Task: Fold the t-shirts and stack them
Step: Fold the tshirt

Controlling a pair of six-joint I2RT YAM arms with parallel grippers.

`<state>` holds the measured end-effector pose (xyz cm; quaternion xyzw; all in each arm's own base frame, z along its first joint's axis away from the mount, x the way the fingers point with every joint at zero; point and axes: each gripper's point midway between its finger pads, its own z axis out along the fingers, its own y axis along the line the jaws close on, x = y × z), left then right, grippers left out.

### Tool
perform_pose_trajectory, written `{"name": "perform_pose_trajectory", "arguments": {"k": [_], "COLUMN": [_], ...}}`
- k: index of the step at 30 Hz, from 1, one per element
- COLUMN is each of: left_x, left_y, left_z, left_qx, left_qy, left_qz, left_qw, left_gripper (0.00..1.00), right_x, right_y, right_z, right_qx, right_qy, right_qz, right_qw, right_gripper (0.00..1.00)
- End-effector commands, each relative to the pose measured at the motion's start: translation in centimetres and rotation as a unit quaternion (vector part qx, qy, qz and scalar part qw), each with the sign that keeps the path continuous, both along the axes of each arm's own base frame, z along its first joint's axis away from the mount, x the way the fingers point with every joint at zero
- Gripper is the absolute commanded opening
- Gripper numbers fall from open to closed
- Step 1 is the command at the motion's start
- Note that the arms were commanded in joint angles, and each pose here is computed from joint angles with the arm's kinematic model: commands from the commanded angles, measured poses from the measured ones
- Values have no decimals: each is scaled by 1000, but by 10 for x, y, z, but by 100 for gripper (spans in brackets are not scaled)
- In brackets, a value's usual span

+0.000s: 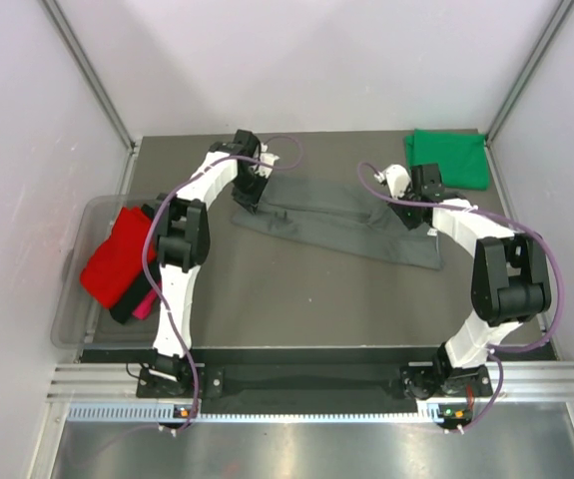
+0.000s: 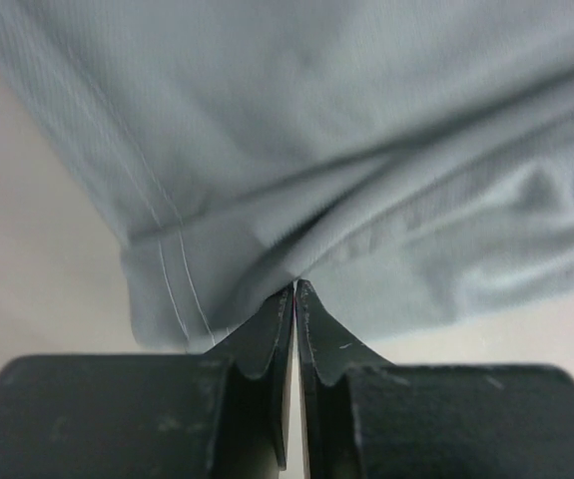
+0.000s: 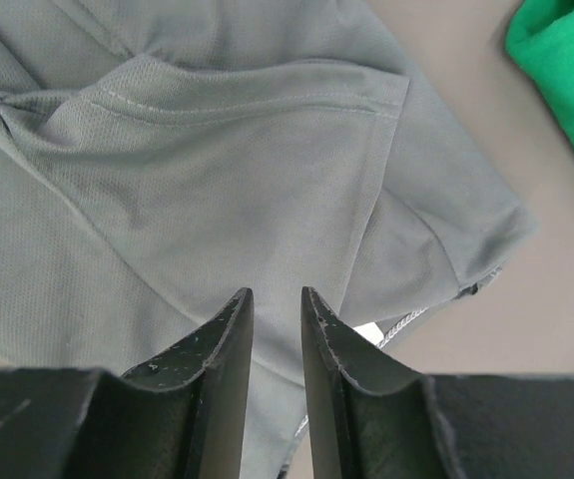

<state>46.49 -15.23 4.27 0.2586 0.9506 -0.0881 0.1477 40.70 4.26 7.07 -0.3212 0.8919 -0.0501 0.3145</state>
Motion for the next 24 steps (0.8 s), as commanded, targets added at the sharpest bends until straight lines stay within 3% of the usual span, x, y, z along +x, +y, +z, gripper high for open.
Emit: {"name": "perform_pose_trajectory", "arguments": {"k": [1,3,7,12,19,22,24], "left_x": [27,35,72,89,64,36,31], "left_y": [-9,-11,-7,2,19,16,15], "left_z": [8,3,24,39,38,35,47], "left_qx": [-16,-18,-4,4,1,-16,-28], "left_qy": [-35,-38,-107,-145,-125,-99,-120], "left_qz": [-4,0,22,44,66,56,52], "left_qw": [999,999,994,989,990,993,991], "left_gripper": [8,8,7,8,11,11,11], "right_x": [7,5,3,1,9,17,24], "right_y": [-1,-2,-4,-8,-33,-50,-52], "right_z": [4,4,6,6,15,28,31], "right_qx": [16,14,11,6,2,29,74], "right_qy": [-19,-18,-22,-23,-43,-53,-48], "right_qz": [-8,-10,-14,-22,-77,-110,-114], "right_qw": [1000,1000,1000,999,996,992,990], "right_gripper": [26,26,26,26,29,31,34]}}
